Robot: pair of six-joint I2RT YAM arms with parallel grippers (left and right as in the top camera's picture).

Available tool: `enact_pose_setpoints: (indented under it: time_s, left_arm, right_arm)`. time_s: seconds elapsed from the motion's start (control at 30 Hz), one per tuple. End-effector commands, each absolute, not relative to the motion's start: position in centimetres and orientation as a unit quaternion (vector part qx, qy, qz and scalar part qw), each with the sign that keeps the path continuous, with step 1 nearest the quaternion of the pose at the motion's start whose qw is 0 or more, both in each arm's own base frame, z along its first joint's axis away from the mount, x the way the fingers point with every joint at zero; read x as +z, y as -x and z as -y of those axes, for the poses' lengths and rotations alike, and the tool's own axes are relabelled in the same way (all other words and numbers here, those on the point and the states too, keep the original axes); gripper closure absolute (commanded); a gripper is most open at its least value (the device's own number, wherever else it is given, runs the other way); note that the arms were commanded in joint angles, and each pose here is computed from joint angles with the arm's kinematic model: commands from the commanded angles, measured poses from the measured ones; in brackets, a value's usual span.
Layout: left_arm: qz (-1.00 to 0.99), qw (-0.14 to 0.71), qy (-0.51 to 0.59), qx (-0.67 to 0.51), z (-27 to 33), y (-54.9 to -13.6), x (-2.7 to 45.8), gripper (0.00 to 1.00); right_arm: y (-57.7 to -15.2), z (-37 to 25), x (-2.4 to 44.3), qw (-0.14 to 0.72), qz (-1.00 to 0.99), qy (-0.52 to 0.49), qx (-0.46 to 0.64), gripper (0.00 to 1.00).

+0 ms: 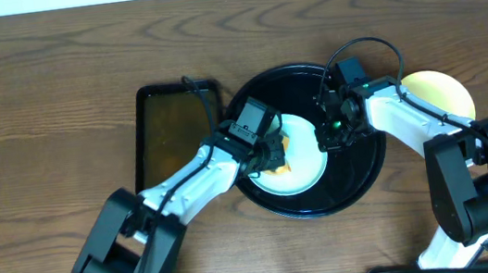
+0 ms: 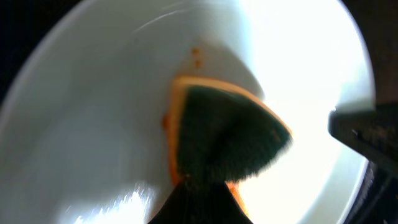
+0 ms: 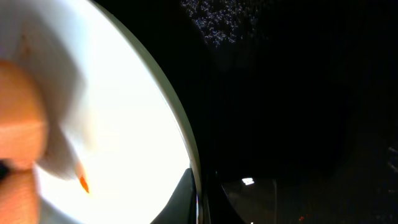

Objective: Clean dirty plates on tray and stack at the side
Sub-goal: 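Grasp the last green plate rim with right gripper and scrub it with sponge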

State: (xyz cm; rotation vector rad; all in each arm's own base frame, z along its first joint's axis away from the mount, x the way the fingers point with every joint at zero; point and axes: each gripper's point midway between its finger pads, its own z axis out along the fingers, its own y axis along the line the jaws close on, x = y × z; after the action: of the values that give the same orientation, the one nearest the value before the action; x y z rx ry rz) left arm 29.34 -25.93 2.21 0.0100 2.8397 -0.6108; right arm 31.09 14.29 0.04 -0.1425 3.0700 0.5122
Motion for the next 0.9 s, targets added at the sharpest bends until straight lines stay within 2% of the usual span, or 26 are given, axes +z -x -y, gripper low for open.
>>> enact_pose_setpoints:
  time_s: [0.0,0.4,0.67,0.87]
  left_arm:
    - [-0.970,0.141,0.000,-0.196,25.6,-29.5,3.1,0.93]
    - [-0.970,0.117,-0.071,-0.200,30.7,-25.8,-0.4,0.93]
    - [-0.979,0.172,-0.020,-0.109,25.8,-29.7,-1.7,0.93]
    - [-0.987,0.135,0.056,-0.060,19.3,-31.1,-2.6,0.93]
  right_arm:
    - [-29.9,-13.5,-1.5,-0.004,-0.991,0.052,0.123,0.99]
    - [-29.9,-13.5,-1.5,-0.004,-0.991,0.052,0.123,0.99]
    - [-29.8,-13.5,-1.5,-0.006,-0.991,0.052,0.122,0.99]
    - [-29.7,-13.5,-1.5,-0.007,-0.991,0.052,0.122,0.99]
